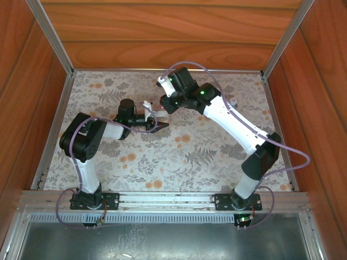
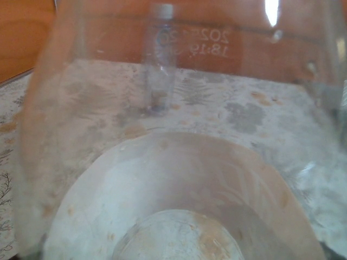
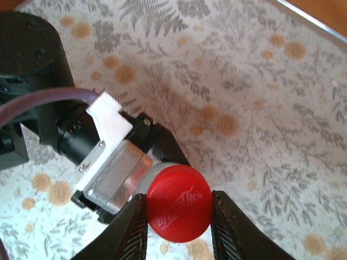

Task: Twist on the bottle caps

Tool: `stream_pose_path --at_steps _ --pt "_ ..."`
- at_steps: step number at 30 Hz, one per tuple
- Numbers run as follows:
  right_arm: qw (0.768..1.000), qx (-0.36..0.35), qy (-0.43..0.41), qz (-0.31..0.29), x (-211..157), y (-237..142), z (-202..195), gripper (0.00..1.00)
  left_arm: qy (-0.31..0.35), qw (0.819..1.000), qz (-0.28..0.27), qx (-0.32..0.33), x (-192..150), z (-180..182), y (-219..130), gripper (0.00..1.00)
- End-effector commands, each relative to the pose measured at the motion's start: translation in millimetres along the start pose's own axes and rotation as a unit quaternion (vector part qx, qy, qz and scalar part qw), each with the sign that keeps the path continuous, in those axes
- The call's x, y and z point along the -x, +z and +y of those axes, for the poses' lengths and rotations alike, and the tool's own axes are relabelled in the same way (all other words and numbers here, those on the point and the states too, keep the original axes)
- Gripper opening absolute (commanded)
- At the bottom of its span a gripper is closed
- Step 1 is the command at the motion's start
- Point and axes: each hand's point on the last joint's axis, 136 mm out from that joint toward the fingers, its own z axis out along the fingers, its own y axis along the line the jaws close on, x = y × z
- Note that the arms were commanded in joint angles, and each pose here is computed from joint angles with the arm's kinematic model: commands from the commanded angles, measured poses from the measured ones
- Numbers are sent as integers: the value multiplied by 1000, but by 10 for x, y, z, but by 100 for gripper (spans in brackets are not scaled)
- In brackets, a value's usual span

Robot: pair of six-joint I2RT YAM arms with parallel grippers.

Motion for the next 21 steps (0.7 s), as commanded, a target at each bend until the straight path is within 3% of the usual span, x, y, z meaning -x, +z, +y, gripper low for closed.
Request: stream_pose_path --at_steps 1,21 --pt "998 17 12 60 -182 -27 83 30 -71 997 36 -19 -350 -106 25 59" --pt "995 26 26 96 -146 87 111 31 -71 997 35 -20 -340 -110 25 59"
